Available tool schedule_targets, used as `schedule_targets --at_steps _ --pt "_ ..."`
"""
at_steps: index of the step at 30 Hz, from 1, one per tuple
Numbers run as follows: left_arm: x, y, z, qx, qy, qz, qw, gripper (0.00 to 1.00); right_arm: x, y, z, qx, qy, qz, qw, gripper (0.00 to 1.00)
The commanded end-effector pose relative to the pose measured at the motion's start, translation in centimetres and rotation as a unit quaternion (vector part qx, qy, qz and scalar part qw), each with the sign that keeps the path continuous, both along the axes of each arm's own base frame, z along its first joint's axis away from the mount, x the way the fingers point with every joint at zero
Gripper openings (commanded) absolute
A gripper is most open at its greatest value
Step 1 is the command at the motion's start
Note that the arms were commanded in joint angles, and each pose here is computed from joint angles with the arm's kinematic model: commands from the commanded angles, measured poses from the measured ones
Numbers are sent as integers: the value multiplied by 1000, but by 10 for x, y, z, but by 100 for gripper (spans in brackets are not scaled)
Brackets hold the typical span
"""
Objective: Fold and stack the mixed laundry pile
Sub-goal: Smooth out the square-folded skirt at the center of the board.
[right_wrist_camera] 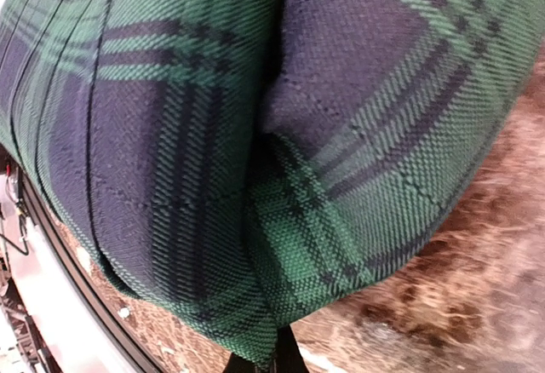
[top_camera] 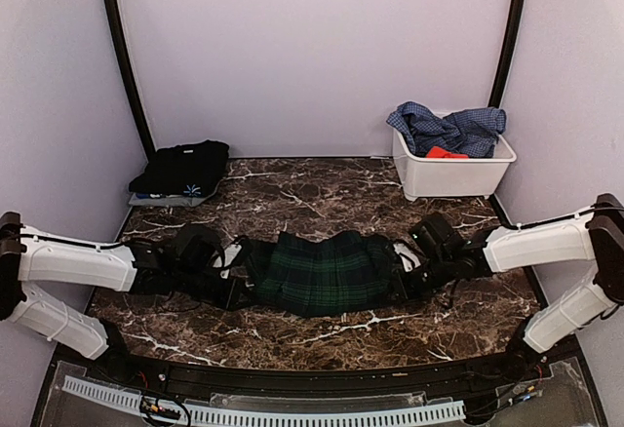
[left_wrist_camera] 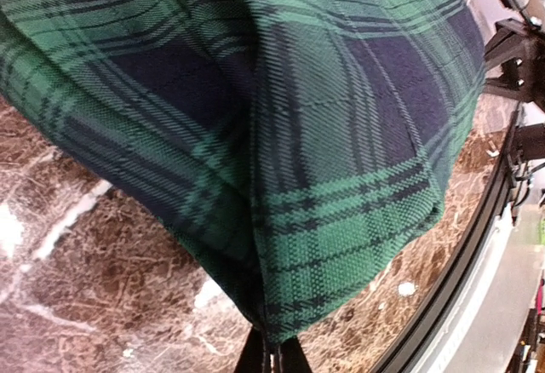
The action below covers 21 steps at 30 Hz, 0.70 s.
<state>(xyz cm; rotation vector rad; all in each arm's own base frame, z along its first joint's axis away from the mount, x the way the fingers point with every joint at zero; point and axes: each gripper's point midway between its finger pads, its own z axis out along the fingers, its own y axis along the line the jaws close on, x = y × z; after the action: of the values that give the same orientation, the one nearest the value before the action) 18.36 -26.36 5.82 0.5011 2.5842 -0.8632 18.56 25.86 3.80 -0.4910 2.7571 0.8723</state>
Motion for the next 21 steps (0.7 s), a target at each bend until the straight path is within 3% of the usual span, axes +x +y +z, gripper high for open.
schedule_targets --at_steps 1,8,13,15,16,19,21 --pt "2 21 -7 83 3 5 997 0 13 -22 7 -44 -25 -24 998 0" --pt "-1 37 -13 124 8 15 992 0 23 -41 12 -67 -40 -41 996 0" --pt "-21 18 -26 117 43 -37 991 0 10 -22 7 -26 -11 0 1000 0" --pt "-30 8 -29 106 60 -59 991 8 -6 -9 8 2 13 36 999 2" --pt "-31 5 -27 100 60 -64 991 20 -13 -5 11 12 22 50 998 15" --pt "-30 -7 1 50 34 -68 996 42 -20 -5 33 25 15 57 998 49" --pt "-23 -9 29 20 -4 -59 998 50 -14 -14 54 12 -17 42 999 56"
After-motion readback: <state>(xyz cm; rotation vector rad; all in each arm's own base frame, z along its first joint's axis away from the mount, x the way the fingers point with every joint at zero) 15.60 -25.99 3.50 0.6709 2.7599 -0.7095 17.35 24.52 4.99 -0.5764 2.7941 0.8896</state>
